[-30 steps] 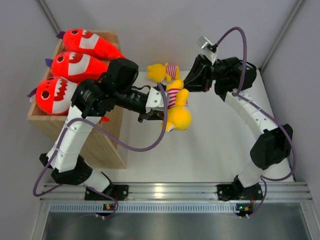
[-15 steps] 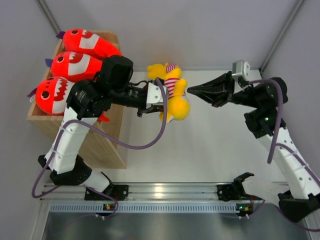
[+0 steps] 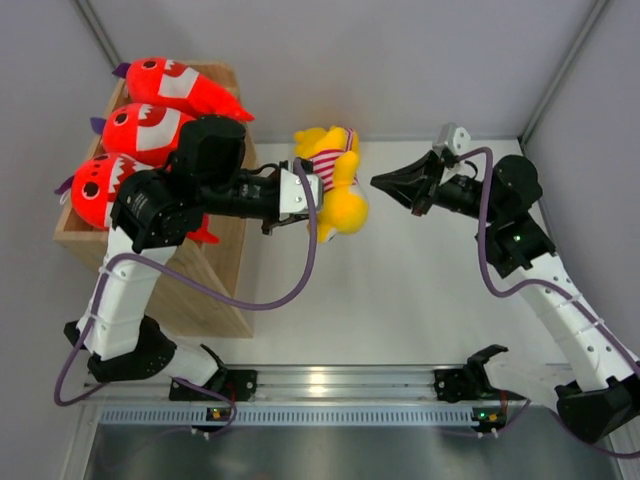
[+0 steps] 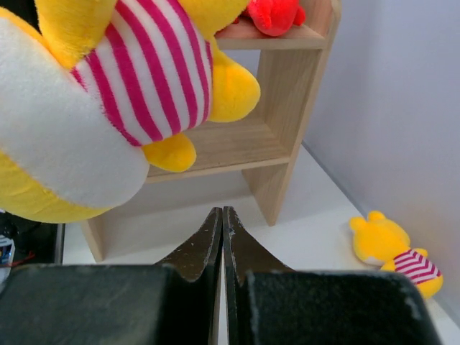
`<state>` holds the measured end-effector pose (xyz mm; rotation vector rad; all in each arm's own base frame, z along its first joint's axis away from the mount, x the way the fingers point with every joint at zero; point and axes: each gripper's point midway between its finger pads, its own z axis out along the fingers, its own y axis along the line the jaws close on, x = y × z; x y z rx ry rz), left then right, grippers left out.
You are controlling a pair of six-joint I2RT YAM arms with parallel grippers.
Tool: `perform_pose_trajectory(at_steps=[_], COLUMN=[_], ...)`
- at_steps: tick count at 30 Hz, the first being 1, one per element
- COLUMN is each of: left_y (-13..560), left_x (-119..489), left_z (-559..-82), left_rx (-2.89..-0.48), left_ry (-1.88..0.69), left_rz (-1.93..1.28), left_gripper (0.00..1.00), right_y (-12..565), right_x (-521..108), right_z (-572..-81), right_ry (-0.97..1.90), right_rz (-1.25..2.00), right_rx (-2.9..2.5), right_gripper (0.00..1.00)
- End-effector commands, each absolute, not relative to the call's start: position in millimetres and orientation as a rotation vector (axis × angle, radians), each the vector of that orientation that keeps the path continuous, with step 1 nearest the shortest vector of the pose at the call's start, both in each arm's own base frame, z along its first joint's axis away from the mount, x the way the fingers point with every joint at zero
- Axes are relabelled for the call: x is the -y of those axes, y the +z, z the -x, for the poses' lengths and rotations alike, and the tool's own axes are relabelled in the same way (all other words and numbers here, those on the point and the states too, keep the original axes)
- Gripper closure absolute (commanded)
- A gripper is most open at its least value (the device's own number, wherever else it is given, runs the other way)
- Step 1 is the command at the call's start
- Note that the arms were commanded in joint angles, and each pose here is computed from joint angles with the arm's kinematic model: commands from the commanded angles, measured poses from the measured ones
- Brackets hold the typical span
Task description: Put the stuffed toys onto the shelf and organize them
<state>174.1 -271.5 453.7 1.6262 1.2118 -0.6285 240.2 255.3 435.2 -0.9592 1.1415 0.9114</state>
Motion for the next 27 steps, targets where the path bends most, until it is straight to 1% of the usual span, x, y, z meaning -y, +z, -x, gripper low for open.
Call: perform_pose_trajectory(at_steps=[1,4,5,6,7,12,15,16,17,18,19,20,21,23,24,25,26,27], left_y=[471.1,468.5,467.8,466.9,465.8,467.6,466.7,465.1,461.9,461.0,459.4,456.8,453.6,446.3,444.8,438.6,436.4,434.9], left_x=[268.1,267.3,267.5,267.5,267.6,272.7,276.9,278.8,280.3,281.9,283.3,283.1,285.3,286.4,286.7,288.2,288.6,288.7], left_z=[-176.5,-176.5,-177.2,-177.1,-176.2,-165.3,-154.0,-149.3,-138.0,-131.4,-126.2,-120.1,-111.6,-105.4,-101.5,-100.8,-98.6,-97.0], left_rx=[-1.142,-1.148,-1.149,-1.153,-1.152,-1.109,-1.083,-1.069,-1.046,-1.028,-1.020,-1.017,-1.000,-1.002,-1.000,-1.016,-1.020,-1.025], left_ry=[-0.577,-0.574,-0.572,-0.574,-0.577,-0.646,-0.723,-0.755,-0.822,-0.867,-0.908,-0.948,-1.020,-1.080,-1.113,-1.141,-1.163,-1.181], left_rz=[-1.586,-1.591,-1.592,-1.593,-1.598,-1.620,-1.643,-1.660,-1.691,-1.706,-1.717,-1.729,-1.746,-1.766,-1.770,-1.777,-1.782,-1.783], left_gripper=[0.92,0.87,0.88,0.98,1.00,1.00,1.00,1.00,1.00,1.00,1.00,1.00,1.00,1.00,1.00,1.00,1.00,1.00], right_y=[455.1,456.5,457.5,457.0,458.2,455.9,450.3,456.9,445.2,441.8,451.1,447.9,437.6,442.6,441.0,439.2,437.9,437.2], right_x=[-250.0,-249.4,-249.7,-250.1,-249.6,-251.3,-255.0,-254.5,-253.7,-252.5,-249.1,-246.1,-242.6,-235.0,-233.8,-230.2,-227.9,-226.3], right_z=[-230.5,-229.5,-229.0,-227.6,-226.9,-219.9,-208.7,-206.9,-206.7,-207.2,-208.3,-209.2,-209.1,-208.3,-203.7,-200.6,-200.7,-197.7], right_ry=[0.917,0.940,0.945,0.952,0.955,0.967,0.976,0.949,0.931,0.900,0.820,0.784,0.763,0.681,0.681,0.662,0.654,0.655], right_rz=[0.897,0.872,0.869,0.872,0.868,0.908,1.012,1.039,1.087,1.114,1.149,1.172,1.200,1.244,1.279,1.311,1.324,1.344], right_rx=[-1.097,-1.106,-1.104,-1.104,-1.095,-1.071,-1.041,-1.013,-1.047,-1.055,-1.002,-1.009,-1.054,-1.025,-1.011,-1.011,-1.012,-1.005], right_gripper=[1.00,1.00,1.00,1.00,1.00,1.00,1.00,1.00,0.92,0.80,0.67,0.46,0.40,0.32,0.26,0.24,0.18,0.16])
